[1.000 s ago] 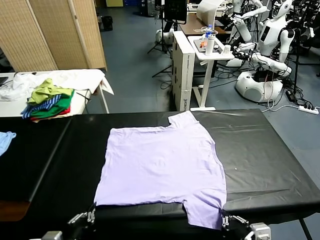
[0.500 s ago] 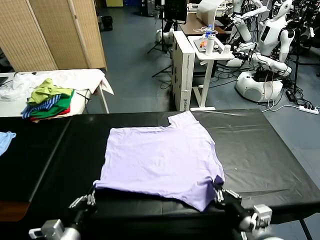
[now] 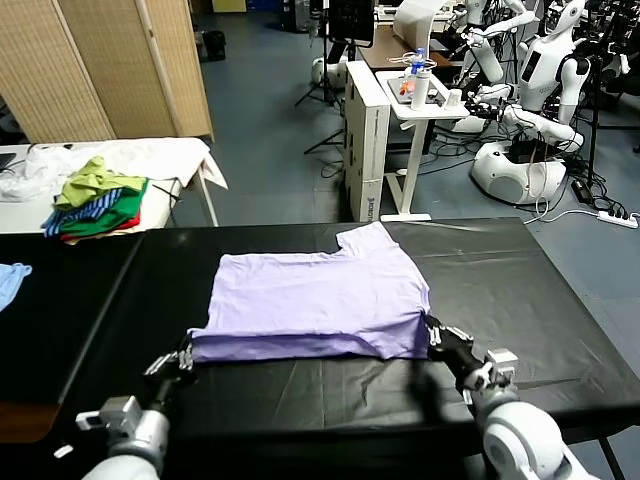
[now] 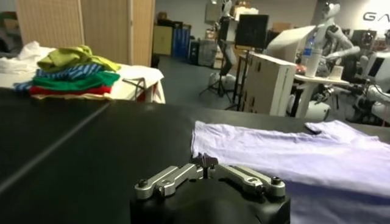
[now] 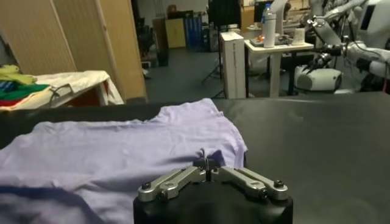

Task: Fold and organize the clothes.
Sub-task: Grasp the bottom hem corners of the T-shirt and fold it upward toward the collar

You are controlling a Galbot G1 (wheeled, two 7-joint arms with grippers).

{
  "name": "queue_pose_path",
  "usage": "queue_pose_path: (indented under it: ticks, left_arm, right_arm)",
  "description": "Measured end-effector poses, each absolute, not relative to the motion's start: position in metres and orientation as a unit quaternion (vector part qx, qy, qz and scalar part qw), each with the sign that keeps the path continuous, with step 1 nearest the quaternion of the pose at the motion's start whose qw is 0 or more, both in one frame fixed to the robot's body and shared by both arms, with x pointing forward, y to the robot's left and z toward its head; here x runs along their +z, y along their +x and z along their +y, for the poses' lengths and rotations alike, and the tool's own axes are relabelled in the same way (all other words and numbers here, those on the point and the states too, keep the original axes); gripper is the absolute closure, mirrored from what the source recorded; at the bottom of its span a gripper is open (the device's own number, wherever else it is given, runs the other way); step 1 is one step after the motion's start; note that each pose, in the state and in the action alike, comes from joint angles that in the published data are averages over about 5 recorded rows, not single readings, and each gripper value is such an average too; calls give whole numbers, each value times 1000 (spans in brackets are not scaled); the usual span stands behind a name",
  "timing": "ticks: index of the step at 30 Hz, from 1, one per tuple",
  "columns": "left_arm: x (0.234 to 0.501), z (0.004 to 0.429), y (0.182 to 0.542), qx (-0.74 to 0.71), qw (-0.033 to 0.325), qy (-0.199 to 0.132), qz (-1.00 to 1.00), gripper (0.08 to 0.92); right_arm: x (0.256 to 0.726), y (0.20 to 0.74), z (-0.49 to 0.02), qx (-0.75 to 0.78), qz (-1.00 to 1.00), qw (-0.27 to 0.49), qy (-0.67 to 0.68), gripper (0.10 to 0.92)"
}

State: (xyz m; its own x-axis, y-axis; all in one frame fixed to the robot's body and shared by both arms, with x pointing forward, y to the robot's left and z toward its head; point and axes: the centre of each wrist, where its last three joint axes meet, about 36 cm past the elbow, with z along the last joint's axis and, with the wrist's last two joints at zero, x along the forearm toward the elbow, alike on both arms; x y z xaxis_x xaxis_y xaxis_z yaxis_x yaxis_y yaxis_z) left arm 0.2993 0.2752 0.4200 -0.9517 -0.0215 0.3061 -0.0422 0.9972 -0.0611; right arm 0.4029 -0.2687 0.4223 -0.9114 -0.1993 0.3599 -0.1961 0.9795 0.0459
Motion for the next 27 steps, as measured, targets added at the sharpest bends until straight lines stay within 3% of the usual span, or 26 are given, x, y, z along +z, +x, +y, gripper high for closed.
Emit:
queue_pose_path:
  ticks: [9, 12, 17, 19, 22, 27]
  left_arm:
    - [409, 284, 318, 11, 166, 7, -986, 854]
    - [406, 286, 323, 8, 168, 7, -986, 854]
    - [405, 287, 329, 9, 173, 7, -985, 845]
    - [405, 286, 328, 11, 176, 8, -984, 790]
    - [408, 285, 323, 12, 180, 11, -984, 622]
    - [413, 284, 306, 11, 185, 11, -983, 300]
  right_arm:
    - [413, 408, -268, -4, -974, 204, 99, 861]
    - [417, 403, -270, 0, -971, 215, 103, 758]
    - [432, 389, -275, 5, -966, 231, 114, 456]
    - [440, 382, -278, 8, -965, 232, 118, 325]
    - [450, 373, -287, 18, -965, 230, 122, 177]
    - [451, 360, -300, 28, -964, 234, 119, 131]
